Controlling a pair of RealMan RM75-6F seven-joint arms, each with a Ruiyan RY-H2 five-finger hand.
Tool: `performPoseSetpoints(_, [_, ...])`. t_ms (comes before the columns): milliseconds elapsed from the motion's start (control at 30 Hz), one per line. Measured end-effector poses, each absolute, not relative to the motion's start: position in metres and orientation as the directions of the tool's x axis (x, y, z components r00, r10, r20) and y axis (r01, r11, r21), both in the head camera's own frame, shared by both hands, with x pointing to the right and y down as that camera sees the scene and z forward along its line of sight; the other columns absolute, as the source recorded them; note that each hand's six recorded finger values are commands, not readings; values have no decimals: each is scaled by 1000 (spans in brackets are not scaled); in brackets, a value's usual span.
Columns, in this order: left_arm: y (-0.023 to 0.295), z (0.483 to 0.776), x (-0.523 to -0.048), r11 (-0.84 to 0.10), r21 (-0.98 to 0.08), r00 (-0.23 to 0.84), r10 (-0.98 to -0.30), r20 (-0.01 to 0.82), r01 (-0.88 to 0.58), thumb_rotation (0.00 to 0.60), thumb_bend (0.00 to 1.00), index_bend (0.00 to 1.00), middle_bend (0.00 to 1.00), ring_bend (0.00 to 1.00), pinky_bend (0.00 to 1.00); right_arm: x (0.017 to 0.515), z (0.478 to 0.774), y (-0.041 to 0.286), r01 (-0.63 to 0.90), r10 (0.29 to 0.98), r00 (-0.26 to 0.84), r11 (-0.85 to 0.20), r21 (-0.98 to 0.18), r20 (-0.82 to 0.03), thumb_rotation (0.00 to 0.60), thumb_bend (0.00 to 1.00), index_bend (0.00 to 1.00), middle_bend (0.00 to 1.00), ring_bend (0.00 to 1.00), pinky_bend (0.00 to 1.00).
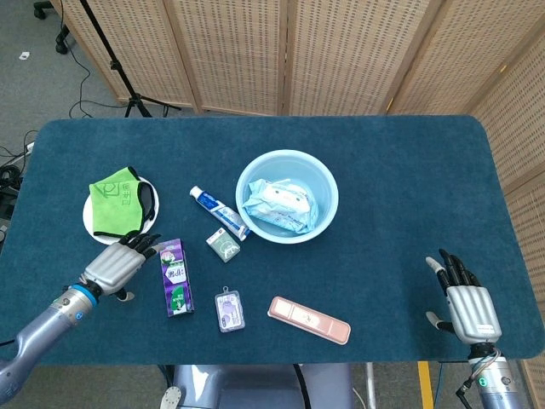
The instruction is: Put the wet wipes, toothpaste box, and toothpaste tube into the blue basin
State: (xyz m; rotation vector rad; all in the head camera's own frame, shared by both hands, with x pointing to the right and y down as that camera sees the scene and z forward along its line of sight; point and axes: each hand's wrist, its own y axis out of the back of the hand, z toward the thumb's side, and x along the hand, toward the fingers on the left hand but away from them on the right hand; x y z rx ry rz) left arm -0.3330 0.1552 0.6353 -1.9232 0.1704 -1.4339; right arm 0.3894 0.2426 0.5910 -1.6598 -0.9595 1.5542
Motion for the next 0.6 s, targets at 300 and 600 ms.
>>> performPoseSetpoints(300, [159,652,-295,-712,-605,415,-460,785,357,600,129,0,0,0,0,395,585,239,103,866,14,-498,-861,-499,600,208,126,22,0,199])
performPoseSetpoints(600, [173,667,-268,-687,-602,427,-440,790,406,600,136,0,0,0,0,399,581,237,125,869,11,-492,-861,-495,600,208,126,30,0,199])
